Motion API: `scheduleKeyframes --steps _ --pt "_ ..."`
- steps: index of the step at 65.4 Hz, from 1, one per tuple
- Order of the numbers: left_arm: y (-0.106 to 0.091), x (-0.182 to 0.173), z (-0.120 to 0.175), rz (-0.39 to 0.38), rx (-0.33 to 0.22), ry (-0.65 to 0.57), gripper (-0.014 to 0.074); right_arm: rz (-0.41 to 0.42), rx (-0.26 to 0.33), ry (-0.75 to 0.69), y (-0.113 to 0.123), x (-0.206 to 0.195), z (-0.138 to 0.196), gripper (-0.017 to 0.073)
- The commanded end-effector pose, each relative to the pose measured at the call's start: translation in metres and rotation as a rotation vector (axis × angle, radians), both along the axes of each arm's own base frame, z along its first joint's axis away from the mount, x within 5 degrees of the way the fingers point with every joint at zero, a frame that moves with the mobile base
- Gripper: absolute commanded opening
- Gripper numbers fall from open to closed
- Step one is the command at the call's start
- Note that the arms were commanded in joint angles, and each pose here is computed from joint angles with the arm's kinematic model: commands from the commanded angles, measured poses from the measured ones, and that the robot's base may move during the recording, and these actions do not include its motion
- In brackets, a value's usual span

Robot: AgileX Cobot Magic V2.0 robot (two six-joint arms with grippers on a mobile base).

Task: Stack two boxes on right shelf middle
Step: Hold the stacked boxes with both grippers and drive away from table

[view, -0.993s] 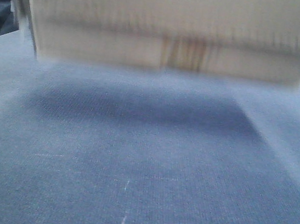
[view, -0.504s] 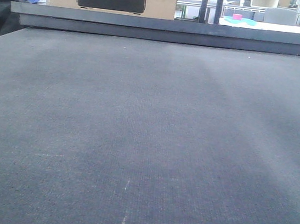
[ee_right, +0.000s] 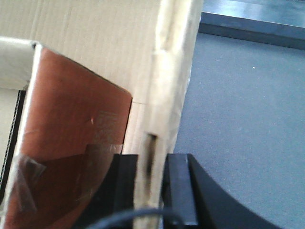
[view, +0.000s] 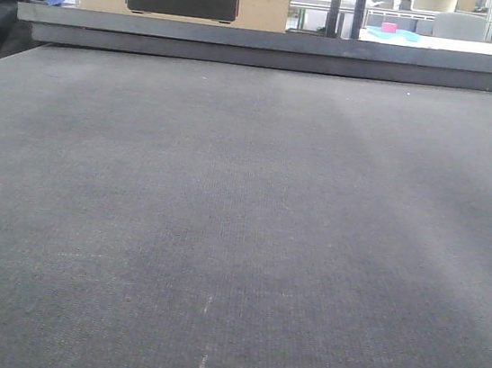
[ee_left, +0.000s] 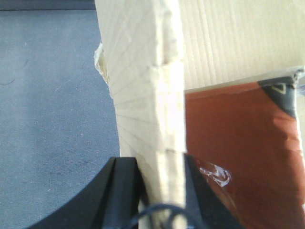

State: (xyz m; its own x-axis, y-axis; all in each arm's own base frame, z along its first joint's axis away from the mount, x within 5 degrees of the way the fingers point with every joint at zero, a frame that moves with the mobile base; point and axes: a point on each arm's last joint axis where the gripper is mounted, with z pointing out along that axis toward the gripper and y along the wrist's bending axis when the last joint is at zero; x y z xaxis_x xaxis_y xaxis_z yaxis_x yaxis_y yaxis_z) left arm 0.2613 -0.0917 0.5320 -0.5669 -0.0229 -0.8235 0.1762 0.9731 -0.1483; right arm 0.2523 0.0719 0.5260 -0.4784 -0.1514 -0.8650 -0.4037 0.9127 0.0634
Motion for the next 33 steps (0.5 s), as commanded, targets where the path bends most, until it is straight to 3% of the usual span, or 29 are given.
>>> scheduleKeyframes --steps 1,33 --pt "0.0048 -0.0081 0.0131 0.005 -0.023 -0.074 -0.0111 -0.030 -0.007 -0.077 -0.0058 -0.0036 0.0100 -0.0153" --pt "0.0050 -0.0080 0.0131 0.007 -0.022 -0.074 -0.0111 -0.030 -0.007 -0.077 -0.0058 -0.0036 0.0100 -0.0153"
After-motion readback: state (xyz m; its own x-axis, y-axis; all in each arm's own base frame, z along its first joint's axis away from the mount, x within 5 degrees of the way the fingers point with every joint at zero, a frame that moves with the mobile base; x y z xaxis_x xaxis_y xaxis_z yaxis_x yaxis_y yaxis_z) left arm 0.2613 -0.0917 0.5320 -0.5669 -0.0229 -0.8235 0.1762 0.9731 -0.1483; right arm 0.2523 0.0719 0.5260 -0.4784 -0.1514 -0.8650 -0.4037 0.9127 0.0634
